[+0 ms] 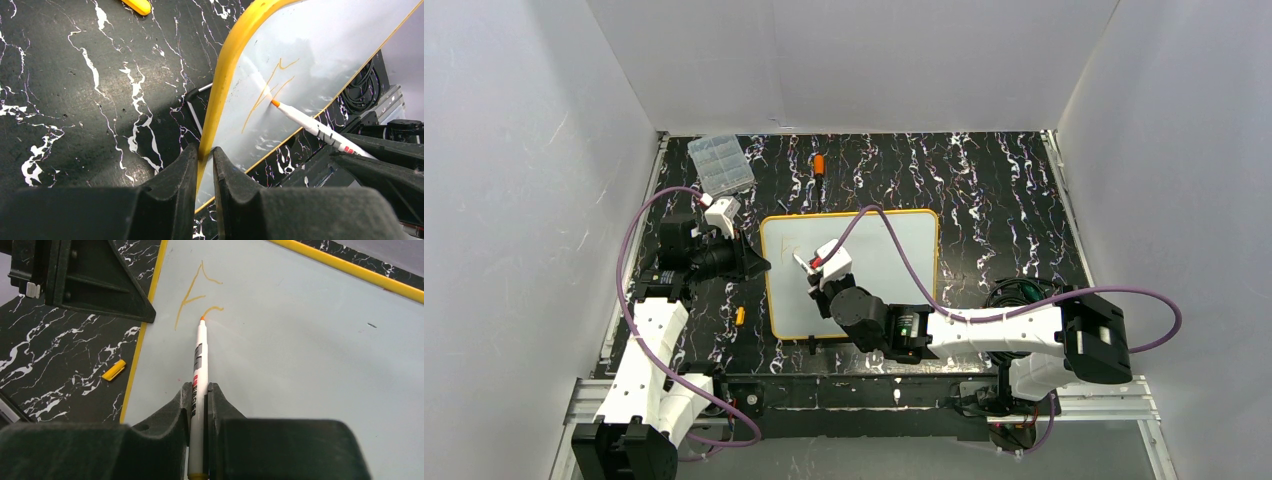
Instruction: Write a sentence on the whiteboard
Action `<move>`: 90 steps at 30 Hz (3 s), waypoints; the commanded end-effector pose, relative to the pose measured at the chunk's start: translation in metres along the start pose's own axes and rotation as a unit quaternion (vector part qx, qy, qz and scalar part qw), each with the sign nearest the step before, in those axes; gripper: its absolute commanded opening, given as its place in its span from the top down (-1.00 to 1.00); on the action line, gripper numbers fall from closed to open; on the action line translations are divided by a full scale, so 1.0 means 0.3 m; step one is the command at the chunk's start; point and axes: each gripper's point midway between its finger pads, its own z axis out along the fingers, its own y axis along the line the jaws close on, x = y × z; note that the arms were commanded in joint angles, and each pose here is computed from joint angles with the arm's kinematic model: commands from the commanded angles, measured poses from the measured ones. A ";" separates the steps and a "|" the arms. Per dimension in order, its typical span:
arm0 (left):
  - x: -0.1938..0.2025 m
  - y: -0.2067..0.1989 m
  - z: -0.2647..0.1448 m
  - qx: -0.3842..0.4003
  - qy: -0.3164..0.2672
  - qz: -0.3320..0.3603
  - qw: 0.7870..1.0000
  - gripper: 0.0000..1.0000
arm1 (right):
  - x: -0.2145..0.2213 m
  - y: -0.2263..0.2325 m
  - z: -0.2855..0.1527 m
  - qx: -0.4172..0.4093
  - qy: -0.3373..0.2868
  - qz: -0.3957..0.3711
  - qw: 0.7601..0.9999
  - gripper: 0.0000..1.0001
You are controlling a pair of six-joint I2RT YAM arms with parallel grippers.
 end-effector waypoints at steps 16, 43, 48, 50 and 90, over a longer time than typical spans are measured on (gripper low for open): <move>-0.012 -0.038 -0.017 0.019 -0.004 0.006 1.000 0.73 | 0.000 -0.092 -0.036 0.053 0.005 -0.004 0.999 0.97; -0.014 -0.039 -0.018 0.020 -0.005 0.007 1.000 0.73 | 0.013 -0.067 -0.023 0.040 0.008 -0.007 0.999 0.97; -0.013 -0.039 -0.017 0.019 -0.005 0.007 1.000 0.73 | 0.050 -0.058 -0.036 0.031 0.023 -0.006 0.999 0.97; -0.013 -0.039 -0.018 0.019 -0.005 0.007 1.000 0.74 | 0.058 -0.058 -0.040 0.031 0.027 -0.007 0.999 0.97; -0.013 -0.020 -0.021 0.000 -0.007 0.006 1.000 0.74 | -0.076 -0.118 -0.133 0.016 -0.028 0.016 0.999 0.97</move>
